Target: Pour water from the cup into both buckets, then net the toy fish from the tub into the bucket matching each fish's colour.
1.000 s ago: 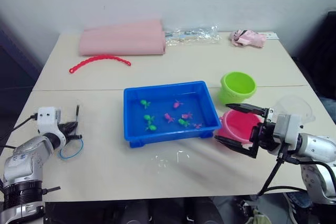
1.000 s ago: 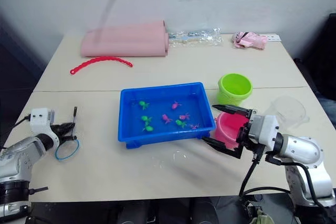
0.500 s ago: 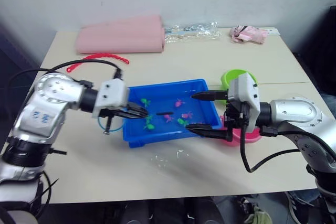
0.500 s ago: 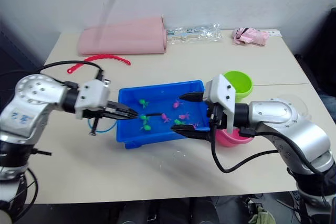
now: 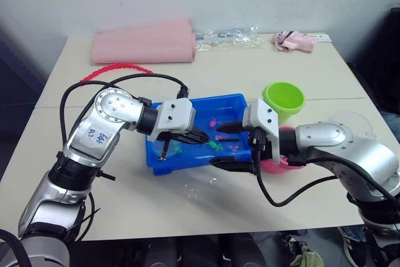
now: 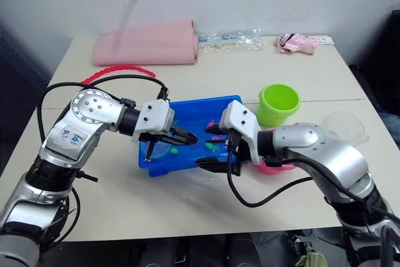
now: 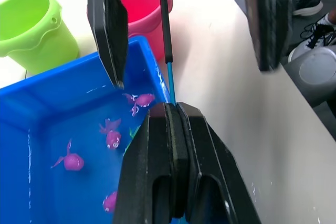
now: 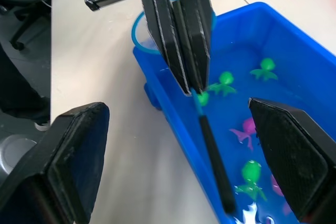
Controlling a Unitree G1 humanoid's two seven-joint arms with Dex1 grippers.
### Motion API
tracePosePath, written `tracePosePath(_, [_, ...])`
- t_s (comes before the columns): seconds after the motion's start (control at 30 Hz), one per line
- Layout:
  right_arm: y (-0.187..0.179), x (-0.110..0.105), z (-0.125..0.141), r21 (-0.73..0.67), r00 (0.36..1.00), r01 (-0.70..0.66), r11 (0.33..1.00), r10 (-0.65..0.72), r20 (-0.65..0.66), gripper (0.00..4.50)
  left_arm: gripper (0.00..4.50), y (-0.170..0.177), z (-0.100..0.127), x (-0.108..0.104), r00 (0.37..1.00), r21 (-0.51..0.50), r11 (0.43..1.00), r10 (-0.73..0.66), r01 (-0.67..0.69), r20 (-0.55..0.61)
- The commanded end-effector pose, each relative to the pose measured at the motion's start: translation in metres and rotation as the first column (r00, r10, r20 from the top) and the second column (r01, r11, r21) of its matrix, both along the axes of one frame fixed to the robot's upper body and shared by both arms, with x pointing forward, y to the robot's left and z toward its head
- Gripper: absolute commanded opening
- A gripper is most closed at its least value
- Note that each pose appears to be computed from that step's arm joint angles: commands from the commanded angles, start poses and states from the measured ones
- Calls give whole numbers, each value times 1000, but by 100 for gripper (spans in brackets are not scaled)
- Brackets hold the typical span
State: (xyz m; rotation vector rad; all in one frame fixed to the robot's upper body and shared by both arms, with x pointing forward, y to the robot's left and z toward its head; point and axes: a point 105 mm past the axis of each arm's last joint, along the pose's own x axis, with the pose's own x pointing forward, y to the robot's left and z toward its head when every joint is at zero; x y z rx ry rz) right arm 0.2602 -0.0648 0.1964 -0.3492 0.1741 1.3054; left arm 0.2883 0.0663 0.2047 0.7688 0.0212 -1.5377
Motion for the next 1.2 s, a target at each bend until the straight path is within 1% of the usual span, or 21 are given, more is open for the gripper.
tracePosePath(0.03, [-1,2,4,4,1000,6,1000,-6,30,450,11,-2,3,-6,999,5,1000,-17,17,33])
tracePosePath(0.13, [0,2,4,8,1000,4,1000,-4,28,378,0,0,2,-6,999,13,1000,-11,11,34])
tracePosePath(0.17, [0,2,3,9,1000,1,1000,-1,25,339,0,0,1,-6,999,15,1000,-10,10,33])
tracePosePath(0.2, [0,2,3,9,1000,-2,1000,2,23,286,0,1,1,-6,999,16,1000,-9,8,33])
tracePosePath(0.23, [0,2,3,6,1000,-5,1000,5,19,247,0,1,1,-6,999,17,1000,-8,7,33])
tracePosePath(0.27, [0,1,2,3,1000,-10,1000,10,15,193,0,1,1,-5,999,19,1000,-7,7,36])
tracePosePath(0.4, [-3,1,1,-3,1000,-11,1000,11,11,7,0,1,2,-3,999,18,1000,0,-1,47])
tracePosePath(0.5, [-4,1,2,-2,1000,-10,1000,10,10,2,0,3,2,-2,999,14,1000,2,-3,54])
tracePosePath(0.53, [-6,1,1,-4,1000,-12,1000,12,11,2,0,2,3,-3,999,-4,1000,-4,5,40])
tracePosePath(0.6, [-8,1,1,-7,1000,-14,1000,14,21,0,70,1,6,-4,1000,-47,999,4,-4,16])
tracePosePath(0.63, [-9,1,2,-7,1000,-15,1000,15,27,0,93,2,9,-4,1000,-74,997,8,-7,5])
tracePosePath(0.7, [-11,2,4,-4,999,-14,1000,15,44,0,180,5,14,-9,1000,-119,993,-12,10,-13])
tracePosePath(0.77, [-19,5,10,-6,997,-5,1000,6,75,0,270,16,38,-12,1000,-285,958,-13,9,-14])
tracePosePath(0.8, [-22,6,12,-10,996,-2,1000,3,87,0,314,21,47,-13,1000,-340,940,-12,4,-20])
tracePosePath(0.83, [-28,8,14,-21,995,9,1000,-7,99,0,373,32,57,-9,1000,-395,918,25,-29,-16])
tracePosePath(0.87, [-34,10,15,-35,993,19,999,-15,115,0,388,43,63,-5,997,-431,899,66,-75,-37])
tracePosePath(0.9, [-40,12,17,-54,991,34,998,-27,133,0,442,58,68,0,992,-458,880,117,-127,-51])
tracePosePath(0.97, [-51,17,19,-93,984,59,994,-42,174,0,447,81,72,6,977,-483,850,203,-212,-72])
tracePosePath(1.0, [-59,22,21,-125,976,86,988,-58,211,0,447,92,69,9,967,-476,844,246,-249,-69])
tracePosePath(1.1, [-83,37,27,-246,930,139,959,-41,364,0,447,121,53,9,933,-454,820,349,-348,-84])
tracePosePath(1.2, [-99,49,31,-342,882,165,925,17,471,0,447,135,33,4,905,-444,792,403,-419,-135])
